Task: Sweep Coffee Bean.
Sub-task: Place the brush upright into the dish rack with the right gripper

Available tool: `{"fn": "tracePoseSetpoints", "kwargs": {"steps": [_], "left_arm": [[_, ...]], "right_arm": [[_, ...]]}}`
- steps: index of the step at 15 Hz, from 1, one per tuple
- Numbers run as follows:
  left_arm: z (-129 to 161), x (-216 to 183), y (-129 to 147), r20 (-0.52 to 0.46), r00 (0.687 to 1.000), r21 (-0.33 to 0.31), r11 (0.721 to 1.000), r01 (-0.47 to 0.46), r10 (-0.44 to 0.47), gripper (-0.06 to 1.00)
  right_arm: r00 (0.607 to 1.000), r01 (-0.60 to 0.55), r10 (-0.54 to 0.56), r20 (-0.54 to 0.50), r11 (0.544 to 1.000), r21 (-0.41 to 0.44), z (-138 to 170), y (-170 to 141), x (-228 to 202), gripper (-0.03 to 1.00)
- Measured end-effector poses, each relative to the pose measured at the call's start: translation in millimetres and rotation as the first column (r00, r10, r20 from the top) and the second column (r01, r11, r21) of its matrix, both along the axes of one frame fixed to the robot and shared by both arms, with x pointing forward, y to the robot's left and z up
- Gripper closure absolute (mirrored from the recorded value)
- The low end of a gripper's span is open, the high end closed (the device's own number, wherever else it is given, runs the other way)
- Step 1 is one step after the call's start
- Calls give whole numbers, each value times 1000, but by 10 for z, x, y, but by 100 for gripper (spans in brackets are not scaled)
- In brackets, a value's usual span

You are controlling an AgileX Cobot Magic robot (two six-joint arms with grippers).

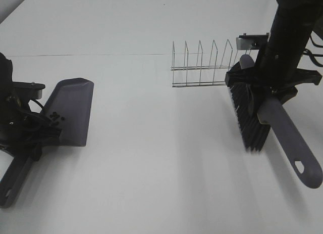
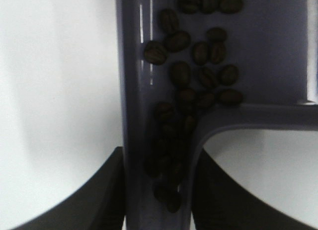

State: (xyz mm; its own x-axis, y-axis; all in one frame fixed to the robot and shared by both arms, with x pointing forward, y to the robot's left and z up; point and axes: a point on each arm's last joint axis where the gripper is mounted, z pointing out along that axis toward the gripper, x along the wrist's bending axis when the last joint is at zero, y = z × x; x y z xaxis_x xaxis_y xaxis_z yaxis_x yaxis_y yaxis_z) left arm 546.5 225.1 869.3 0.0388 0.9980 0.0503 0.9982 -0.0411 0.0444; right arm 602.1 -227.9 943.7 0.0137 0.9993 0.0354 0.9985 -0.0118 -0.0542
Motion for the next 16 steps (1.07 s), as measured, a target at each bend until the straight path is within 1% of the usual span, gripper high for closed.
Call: {"fn": "tracePoseSetpoints", "kwargs": {"steps": [1,2,4,5,7,9,11,13,16], "left_arm": [[0,0,0,0,1000,0,1000,0,0,61],[0,0,0,0,1000,0,1000,0,0,61],[0,1,0,1,1000,0,1000,0,0,61],[0,1,0,1,1000,0,1000,0,0,61],[0,2,-1,2,1000,-1,1000,0,0,61],[0,2,-1,2,1000,-1,1000,0,0,61],[0,2,-1,2,1000,-1,1000,0,0,61],[0,2,-1,2,1000,-1,1000,0,0,61],[0,2,-1,2,1000,-1,1000,0,0,61]], "right_arm": [[1000,1,-1,-1,1000,13,-54,18,-13,69],[999,-7,6,32,1000,30,-110,102,23,69],[1000,-14,14,7,1000,22,-248,129,38,69],[1000,-16,16,1,1000,20,-264,133,42,69],[999,-34,34,5,999,-10,-348,111,109,69],[1000,-27,27,3,1000,0,-436,139,195,69],[998,-27,26,52,999,19,-339,180,344,69],[997,-30,28,77,999,29,-268,214,465,69],[997,-37,36,74,999,16,-212,254,728,69]]}}
